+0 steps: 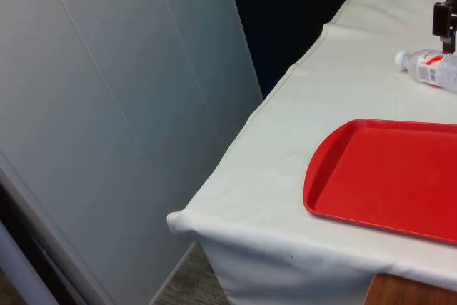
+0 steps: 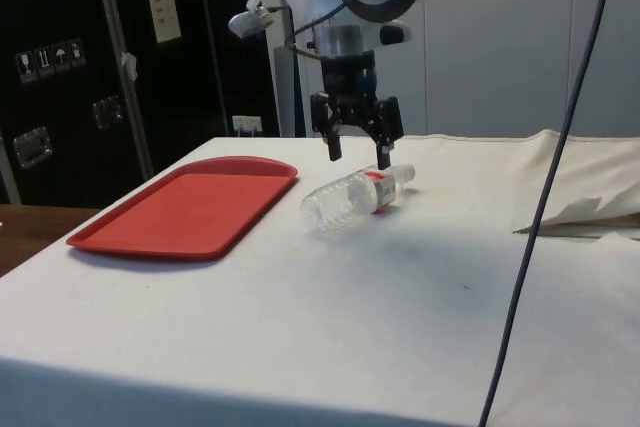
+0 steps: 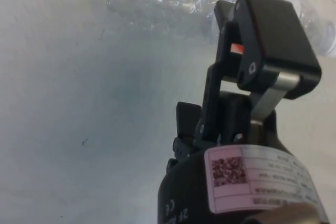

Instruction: Place the bottle upright on the tray.

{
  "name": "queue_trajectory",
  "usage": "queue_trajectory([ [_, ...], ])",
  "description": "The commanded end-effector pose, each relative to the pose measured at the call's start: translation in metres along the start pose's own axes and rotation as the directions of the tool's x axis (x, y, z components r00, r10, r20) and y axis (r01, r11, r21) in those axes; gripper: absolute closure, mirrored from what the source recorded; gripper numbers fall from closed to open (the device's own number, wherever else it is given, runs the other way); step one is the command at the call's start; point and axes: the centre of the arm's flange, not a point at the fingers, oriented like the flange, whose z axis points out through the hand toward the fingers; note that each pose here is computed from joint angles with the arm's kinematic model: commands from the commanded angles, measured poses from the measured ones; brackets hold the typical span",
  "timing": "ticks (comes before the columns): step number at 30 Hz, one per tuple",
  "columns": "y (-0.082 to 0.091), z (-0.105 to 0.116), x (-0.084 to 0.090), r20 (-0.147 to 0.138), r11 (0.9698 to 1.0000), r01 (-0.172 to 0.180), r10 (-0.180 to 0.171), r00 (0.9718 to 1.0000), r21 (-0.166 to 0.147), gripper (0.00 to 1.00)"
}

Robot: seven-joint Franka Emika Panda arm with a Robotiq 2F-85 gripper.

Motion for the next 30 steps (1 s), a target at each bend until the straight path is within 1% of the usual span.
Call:
queue_trajectory([
  [1, -0.001, -0.002, 0.001, 0.028, 1.0, -0.006, 0.006, 0.9996, 0.004, 0.0],
  [5, -0.002, -0.003, 0.004, 0.049, 0.9999, -0.011, 0.011, 0.9988, 0.0, 0.0],
  [6, -0.002, 0.0, 0.005, 0.025, 0.9999, -0.011, 0.011, 0.9996, -0.006, 0.0],
  [7, -0.002, -0.003, 0.005, 0.054, 0.9999, -0.012, 0.012, 0.9985, -0.001, 0.0],
  [10, -0.003, -0.003, 0.008, 0.07, 0.9999, -0.016, 0.016, 0.9974, -0.003, 0.0],
  [11, -0.004, -0.004, 0.01, 0.08, 0.9998, -0.019, 0.02, 0.9966, -0.004, 0.0],
  [15, -0.005, -0.004, 0.013, 0.1, 0.9997, -0.022, 0.022, 0.9948, -0.006, 0.0],
  [16, -0.005, -0.001, 0.014, 0.077, 0.9996, -0.024, 0.025, 0.9967, -0.016, 0.0],
  [17, -0.005, -0.004, 0.014, 0.103, 0.9997, -0.024, 0.025, 0.9943, -0.009, 0.0],
  [18, -0.004, -0.003, 0.015, 0.108, 0.9996, -0.026, 0.027, 0.9938, -0.012, 0.0],
  [22, -0.004, -0.002, 0.016, 0.102, 0.9995, -0.027, 0.029, 0.9943, -0.017, 0.0],
  [23, -0.005, 0.0, 0.017, 0.091, 0.9993, -0.029, 0.031, 0.9954, -0.021, 0.0],
  [24, -0.004, -0.001, 0.016, 0.1, 0.9995, -0.027, 0.028, 0.9945, -0.017, 0.0],
  [26, -0.005, 0.0, 0.017, 0.097, 0.9994, -0.027, 0.029, 0.9948, -0.02, 0.0],
  [30, -0.005, -0.001, 0.019, 0.114, 0.9992, -0.034, 0.036, 0.9928, -0.019, 0.0],
])
